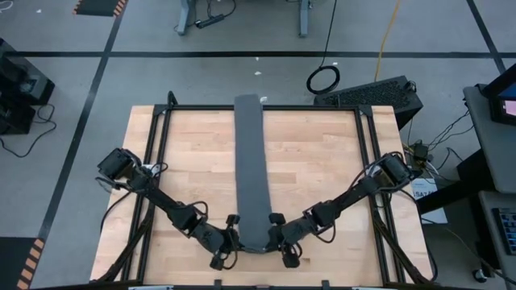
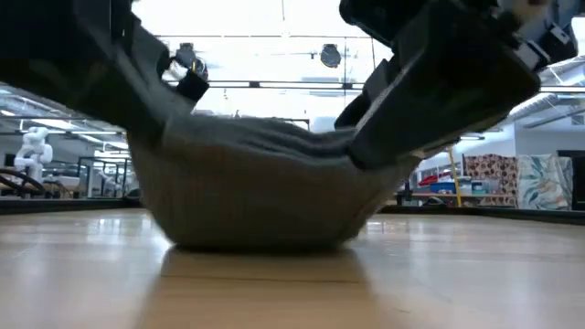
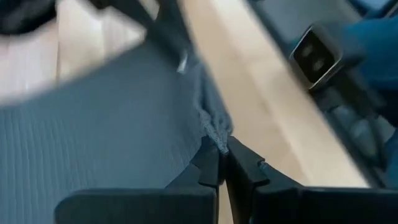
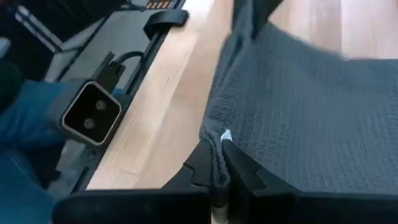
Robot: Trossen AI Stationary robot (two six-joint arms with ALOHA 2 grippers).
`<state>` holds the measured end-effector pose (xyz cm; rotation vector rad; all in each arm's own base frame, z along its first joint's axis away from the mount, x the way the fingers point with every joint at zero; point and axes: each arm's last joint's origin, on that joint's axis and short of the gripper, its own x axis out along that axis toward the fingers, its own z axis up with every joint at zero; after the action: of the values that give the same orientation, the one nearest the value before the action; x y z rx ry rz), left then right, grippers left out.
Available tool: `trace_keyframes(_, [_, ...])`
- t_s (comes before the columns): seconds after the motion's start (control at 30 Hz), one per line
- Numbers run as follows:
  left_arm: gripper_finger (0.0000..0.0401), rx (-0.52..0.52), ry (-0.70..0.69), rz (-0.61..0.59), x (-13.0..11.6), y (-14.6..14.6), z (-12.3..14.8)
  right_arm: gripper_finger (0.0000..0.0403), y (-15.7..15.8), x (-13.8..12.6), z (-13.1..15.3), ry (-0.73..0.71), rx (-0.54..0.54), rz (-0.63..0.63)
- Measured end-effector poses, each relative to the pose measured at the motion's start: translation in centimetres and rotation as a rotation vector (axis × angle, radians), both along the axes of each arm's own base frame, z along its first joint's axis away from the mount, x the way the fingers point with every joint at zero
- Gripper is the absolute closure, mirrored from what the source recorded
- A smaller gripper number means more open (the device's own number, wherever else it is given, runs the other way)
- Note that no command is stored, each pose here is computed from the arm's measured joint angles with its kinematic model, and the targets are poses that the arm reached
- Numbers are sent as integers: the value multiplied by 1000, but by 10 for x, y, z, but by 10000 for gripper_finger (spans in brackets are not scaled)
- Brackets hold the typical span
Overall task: Roll towel into tight, uniform cylinder
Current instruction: Roll the towel
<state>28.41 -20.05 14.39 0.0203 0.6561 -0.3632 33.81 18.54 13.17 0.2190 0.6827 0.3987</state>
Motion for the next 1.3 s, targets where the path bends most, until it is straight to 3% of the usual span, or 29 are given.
trace_keyframes(0.17, [390,-42,97,90,0,8,-6,398,-14,4,-2,46,160,-66])
trace_keyframes(0.37, [390,-202,177,167,0,7,-5,397,-25,0,-10,133,316,-195])
trace_keyframes(0.67, [390,-263,193,249,4,8,-14,397,-23,-6,-15,186,357,-217])
trace_keyframes(0.9, [390,-394,96,118,0,-16,-1,397,0,-13,-6,160,461,-123])
trace_keyframes(1.13, [390,-288,153,241,-2,-11,-21,397,-4,-13,-11,163,407,-200])
trace_keyframes(1.3, [390,-289,218,300,5,-2,-41,397,-9,-12,-23,215,377,-249])
